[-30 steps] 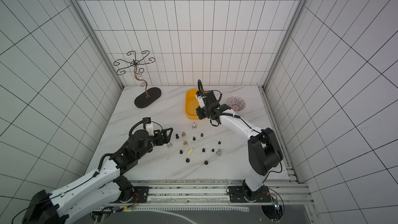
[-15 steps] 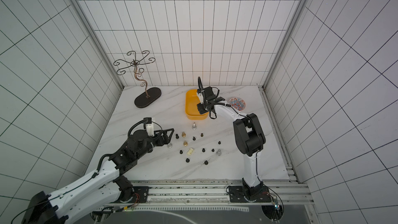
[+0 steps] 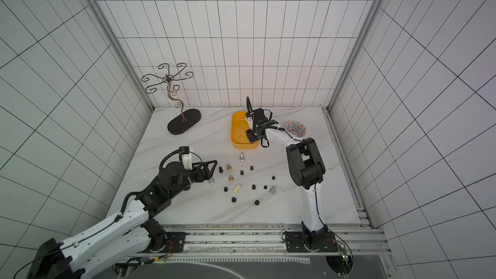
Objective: Put the chess pieces into the storage box
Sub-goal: Place the chess piece in the storage box.
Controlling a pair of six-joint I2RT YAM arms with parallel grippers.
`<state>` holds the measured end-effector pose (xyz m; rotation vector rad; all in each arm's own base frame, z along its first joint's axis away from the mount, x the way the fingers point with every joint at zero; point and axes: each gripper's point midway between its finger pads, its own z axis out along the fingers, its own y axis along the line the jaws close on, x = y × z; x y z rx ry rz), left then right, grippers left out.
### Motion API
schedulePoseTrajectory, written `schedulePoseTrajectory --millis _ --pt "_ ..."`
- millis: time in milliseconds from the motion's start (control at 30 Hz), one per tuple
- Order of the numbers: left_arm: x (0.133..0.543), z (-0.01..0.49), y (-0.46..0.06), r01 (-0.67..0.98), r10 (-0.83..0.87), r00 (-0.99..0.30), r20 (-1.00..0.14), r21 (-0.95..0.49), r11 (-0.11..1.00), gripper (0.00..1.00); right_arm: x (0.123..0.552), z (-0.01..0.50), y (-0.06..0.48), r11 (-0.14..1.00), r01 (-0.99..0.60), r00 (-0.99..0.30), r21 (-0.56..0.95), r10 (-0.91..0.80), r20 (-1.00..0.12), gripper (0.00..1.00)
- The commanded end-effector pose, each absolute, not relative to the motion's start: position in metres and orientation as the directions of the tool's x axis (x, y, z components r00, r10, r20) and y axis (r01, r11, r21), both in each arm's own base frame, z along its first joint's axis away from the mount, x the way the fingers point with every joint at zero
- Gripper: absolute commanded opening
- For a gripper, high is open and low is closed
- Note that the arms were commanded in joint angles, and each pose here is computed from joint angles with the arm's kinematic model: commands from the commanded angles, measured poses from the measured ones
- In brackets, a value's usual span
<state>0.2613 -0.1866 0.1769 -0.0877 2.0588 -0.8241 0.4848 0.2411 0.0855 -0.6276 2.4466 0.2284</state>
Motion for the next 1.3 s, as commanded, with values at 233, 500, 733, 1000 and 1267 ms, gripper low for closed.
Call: schedulePoseTrajectory --millis 233,500,733,1000,1267 --pt "0.260 0.178 -0.187 0.232 -0.372 -0.602 -0.706 -0.601 0.765 0.97 0.503 0.113 0.247 0.867 -0.498 -0.673 0.006 -0.382 -0.634 0.28" --pt "0.259 0.178 -0.185 0.223 -0.377 -0.602 -0.704 -0.601 0.767 0.97 0.502 0.123 0.249 0.865 -0.502 -0.662 0.011 -0.376 -0.649 0.29" --pt "0.258 0.176 -0.182 0.216 -0.371 -0.602 -0.707 -0.591 0.777 0.97 0.502 0.142 0.248 0.864 -0.504 -0.641 0.009 -0.367 -0.674 0.29" --pt "0.259 0.170 -0.180 0.192 -0.354 -0.618 -0.702 -0.571 0.798 0.97 0.501 0.163 0.249 0.860 -0.510 -0.624 0.025 -0.349 -0.699 0.29" --pt "0.263 0.161 -0.176 0.161 -0.268 -0.655 -0.707 -0.477 0.864 0.92 0.468 0.190 0.247 0.845 -0.533 -0.599 0.052 -0.333 -0.728 0.29"
